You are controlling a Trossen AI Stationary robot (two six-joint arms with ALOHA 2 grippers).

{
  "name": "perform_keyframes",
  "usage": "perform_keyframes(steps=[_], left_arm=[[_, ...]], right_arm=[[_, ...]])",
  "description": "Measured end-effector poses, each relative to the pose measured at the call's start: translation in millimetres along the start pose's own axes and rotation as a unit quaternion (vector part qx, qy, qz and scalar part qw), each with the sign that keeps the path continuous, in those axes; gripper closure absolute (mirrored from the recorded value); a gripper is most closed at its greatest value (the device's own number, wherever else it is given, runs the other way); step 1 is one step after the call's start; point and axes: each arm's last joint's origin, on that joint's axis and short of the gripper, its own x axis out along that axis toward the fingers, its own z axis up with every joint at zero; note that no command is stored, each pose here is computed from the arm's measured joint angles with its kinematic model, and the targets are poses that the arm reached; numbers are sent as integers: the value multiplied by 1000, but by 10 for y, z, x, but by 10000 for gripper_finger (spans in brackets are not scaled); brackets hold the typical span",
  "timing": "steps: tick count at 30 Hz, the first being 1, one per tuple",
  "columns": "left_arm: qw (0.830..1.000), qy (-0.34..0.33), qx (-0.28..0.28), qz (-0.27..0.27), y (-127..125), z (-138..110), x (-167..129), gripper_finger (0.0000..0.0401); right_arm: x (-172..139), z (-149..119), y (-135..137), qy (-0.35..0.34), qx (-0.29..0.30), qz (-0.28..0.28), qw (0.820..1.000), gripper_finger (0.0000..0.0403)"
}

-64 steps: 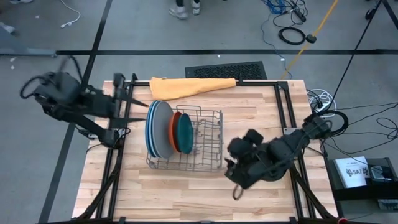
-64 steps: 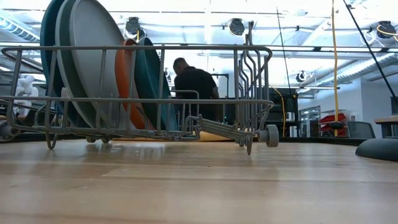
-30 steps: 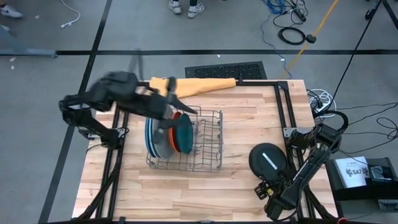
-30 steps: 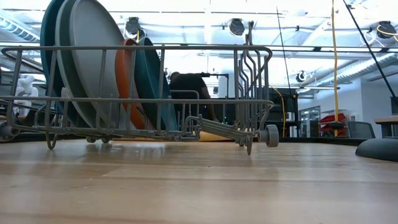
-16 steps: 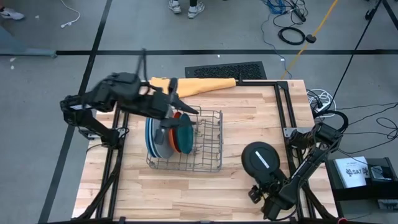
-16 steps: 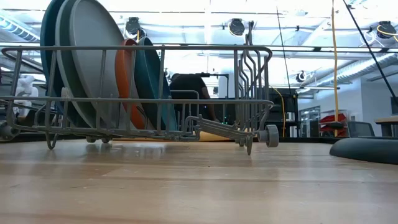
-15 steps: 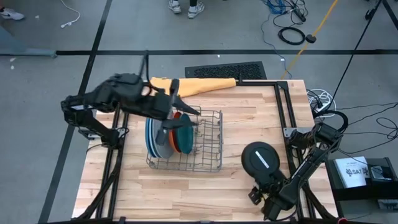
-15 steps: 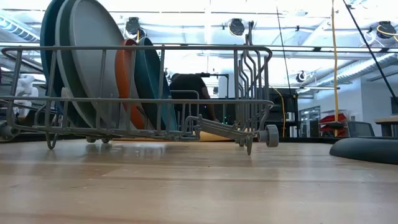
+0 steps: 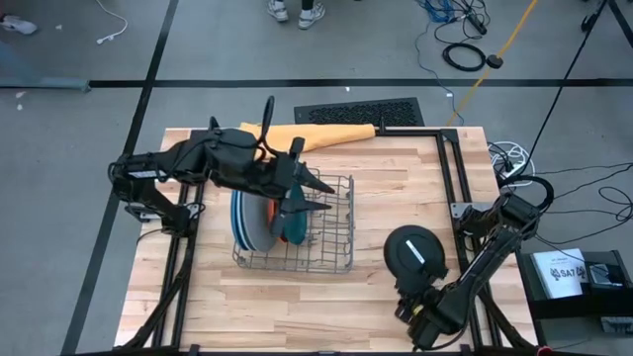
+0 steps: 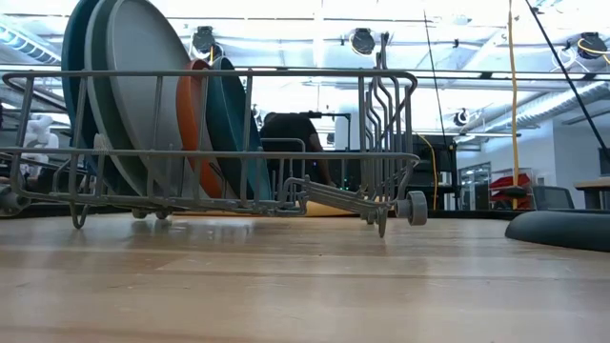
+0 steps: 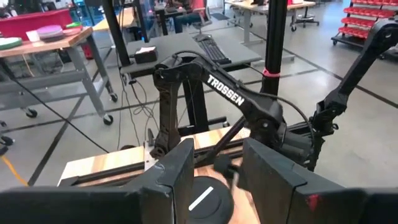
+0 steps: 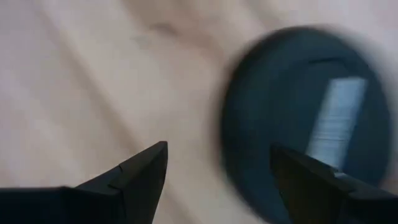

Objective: Sort dishes
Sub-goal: Put the black plate in the dish rack

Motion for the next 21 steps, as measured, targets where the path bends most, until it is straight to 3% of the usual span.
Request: perform_keyframes(steps=[4,10,15,21], left_arm=[[1000,-7,-10,6,5,14,2,263],[1000,-14,-11,7,7,29,0,263],[1000,-21,-12,8,9,42,-1,263],[1000,-20,-12,8,8,40,-1,263]], right_arm=[[-174,44,-131,10,-71,-69,995,135],[-36,-63,-258,64,-159,-82,982,177],[44,-103,-346,56,-174,-16,983,204],[17,-82,-614,52,-159,17,986,200]])
